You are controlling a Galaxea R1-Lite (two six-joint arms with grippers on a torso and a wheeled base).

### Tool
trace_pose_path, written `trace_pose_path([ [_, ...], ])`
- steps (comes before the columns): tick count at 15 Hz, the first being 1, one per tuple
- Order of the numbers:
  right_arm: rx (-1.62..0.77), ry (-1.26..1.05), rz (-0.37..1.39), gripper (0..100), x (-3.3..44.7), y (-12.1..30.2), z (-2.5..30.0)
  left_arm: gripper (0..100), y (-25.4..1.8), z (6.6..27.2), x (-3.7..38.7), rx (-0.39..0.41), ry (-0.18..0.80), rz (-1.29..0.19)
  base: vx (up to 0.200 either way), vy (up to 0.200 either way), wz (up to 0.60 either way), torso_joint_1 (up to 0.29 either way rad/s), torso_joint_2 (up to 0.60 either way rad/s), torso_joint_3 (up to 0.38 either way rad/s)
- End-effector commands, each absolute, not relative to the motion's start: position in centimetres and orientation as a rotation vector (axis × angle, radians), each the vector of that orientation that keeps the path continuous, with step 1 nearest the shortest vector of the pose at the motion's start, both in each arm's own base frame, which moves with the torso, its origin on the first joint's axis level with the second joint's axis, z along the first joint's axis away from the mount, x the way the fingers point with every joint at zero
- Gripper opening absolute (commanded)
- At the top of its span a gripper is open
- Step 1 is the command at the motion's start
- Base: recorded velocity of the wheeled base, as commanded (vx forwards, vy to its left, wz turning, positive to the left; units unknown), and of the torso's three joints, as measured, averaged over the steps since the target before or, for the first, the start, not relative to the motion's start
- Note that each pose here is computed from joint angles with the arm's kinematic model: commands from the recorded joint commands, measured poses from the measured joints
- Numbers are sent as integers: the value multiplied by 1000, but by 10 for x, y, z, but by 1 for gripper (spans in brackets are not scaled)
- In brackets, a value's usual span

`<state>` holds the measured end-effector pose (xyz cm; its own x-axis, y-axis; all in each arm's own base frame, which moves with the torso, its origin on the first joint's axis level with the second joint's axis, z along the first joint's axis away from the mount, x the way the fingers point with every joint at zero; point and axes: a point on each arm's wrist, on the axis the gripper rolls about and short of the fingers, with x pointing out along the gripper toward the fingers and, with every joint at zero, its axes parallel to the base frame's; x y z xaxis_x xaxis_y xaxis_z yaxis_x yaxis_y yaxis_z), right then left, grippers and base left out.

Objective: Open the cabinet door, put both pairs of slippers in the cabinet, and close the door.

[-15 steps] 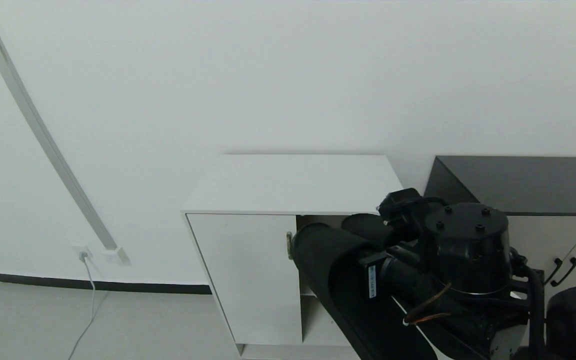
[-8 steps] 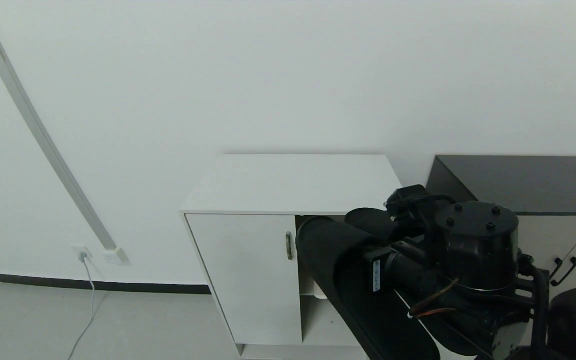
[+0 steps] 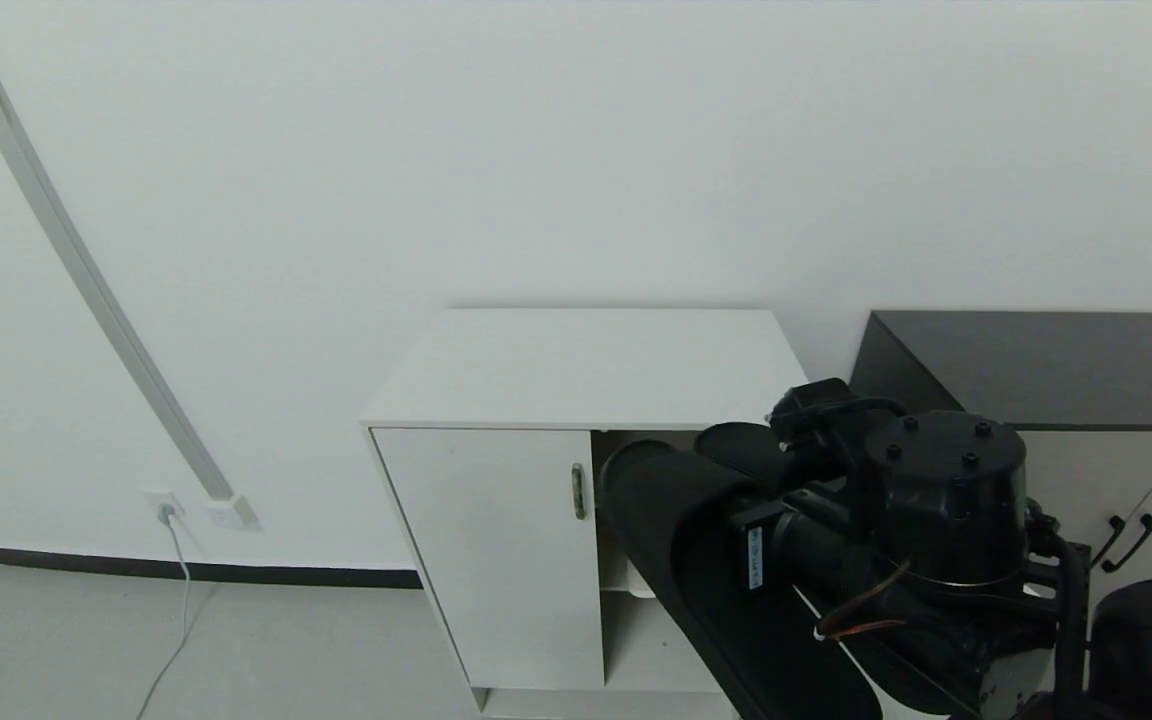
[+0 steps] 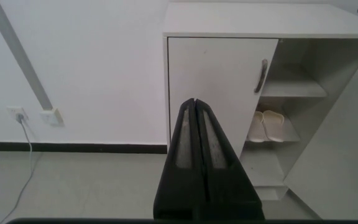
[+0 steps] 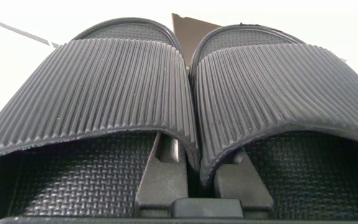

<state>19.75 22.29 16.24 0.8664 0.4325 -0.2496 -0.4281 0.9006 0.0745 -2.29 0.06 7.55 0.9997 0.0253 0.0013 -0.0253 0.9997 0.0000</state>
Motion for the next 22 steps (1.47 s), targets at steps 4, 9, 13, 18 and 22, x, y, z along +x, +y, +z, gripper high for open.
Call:
trace_pose_path([
  [4,10,272,453,0,197,224,160,0,1,75,-23,-2,0,26,0,0,0,-75,163,91],
  [9,10,272,453,0,197,224,160,0,1,75,-23,-2,0,26,0,0,0,-181,437,244],
  [13,9,273,455,0,197,224,160,0,1,75,-23,-2,0,26,0,0,0,-226,548,317],
  [18,4,279,455,0,197,225,157,0,1,75,-23,-2,0,26,0,0,0,-214,533,317],
  [22,8,273,453,0,197,224,159,0,1,75,-23,-2,0,26,0,0,0,-182,500,317],
])
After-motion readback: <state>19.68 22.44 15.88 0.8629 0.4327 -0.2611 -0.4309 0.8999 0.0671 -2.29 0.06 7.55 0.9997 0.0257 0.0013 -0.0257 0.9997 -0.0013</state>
